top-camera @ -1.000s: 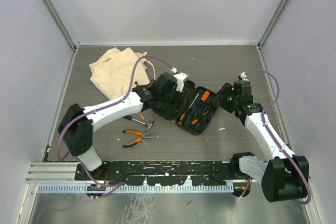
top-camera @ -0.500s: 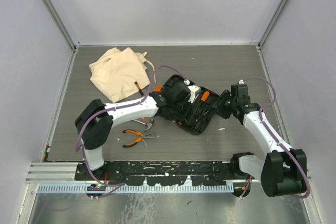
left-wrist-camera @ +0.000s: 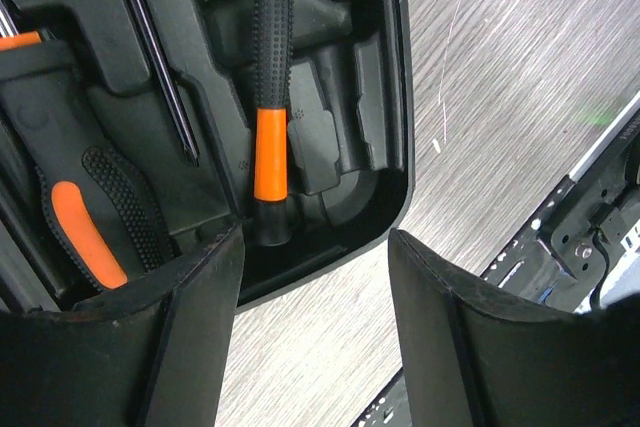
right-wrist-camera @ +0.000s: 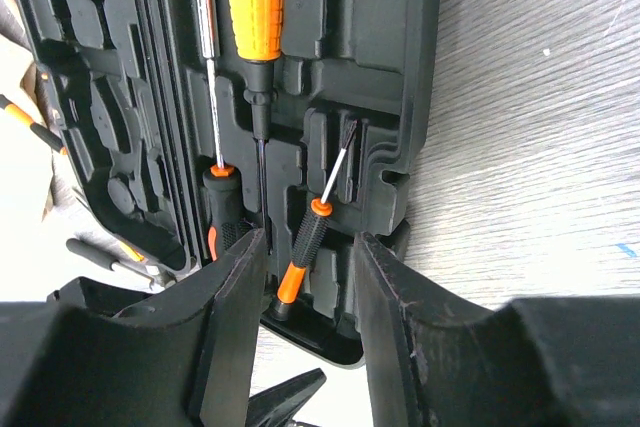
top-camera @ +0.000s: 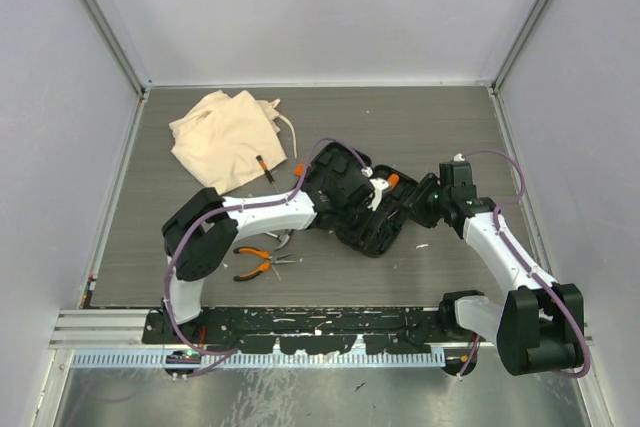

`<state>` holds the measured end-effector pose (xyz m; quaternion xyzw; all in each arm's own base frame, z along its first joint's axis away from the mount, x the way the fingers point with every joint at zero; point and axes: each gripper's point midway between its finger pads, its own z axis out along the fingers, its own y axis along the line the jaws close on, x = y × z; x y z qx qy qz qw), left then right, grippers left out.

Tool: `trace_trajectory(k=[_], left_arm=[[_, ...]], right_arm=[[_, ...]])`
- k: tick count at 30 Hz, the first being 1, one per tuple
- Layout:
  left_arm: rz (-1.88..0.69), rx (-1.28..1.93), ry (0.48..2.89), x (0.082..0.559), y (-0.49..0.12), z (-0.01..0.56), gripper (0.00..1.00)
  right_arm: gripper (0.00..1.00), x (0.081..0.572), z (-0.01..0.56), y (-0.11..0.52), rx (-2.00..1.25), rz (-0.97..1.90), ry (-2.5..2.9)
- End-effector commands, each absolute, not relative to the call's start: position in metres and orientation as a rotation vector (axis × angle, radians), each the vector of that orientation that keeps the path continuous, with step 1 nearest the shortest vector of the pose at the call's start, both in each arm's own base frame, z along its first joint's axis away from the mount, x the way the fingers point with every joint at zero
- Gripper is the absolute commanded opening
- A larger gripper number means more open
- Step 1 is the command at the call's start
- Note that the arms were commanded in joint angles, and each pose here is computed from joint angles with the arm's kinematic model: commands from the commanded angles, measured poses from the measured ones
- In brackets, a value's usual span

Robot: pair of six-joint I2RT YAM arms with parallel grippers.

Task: Sort the tools into containers
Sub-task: Place the screwdriver in the storage box.

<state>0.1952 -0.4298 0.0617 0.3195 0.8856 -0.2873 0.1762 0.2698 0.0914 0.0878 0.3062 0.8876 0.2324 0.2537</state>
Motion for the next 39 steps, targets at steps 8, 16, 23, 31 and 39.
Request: trace_trajectory(k=[8, 16, 23, 31, 39], left_arm=[[-0.931, 0.960, 2.363, 0.198, -0.459, 0.099, 0.60], [-0.924, 0.971, 2.309, 0.196, -0.453, 0.114, 0.56], [-0.817, 0.869, 2.278, 0.212, -0.437, 0.125, 0.52], [-0.755, 0.795, 2.330, 0.225, -0.430, 0.118, 0.48], [-0.745, 0.787, 2.341, 0.226, -0.426, 0.116, 0.47]], right_arm=[[0.46, 0.273, 0.091, 0.094, 0.833, 0.663, 2.388], [0.33, 0.275, 0.089, 0.100, 0.836, 0.704, 2.392], [0.25, 0.280, 0.083, 0.108, 0.840, 0.753, 2.401], [0.22, 0.285, 0.078, 0.124, 0.781, 0.750, 2.439], [0.21, 0.288, 0.068, 0.125, 0.810, 0.660, 2.437]])
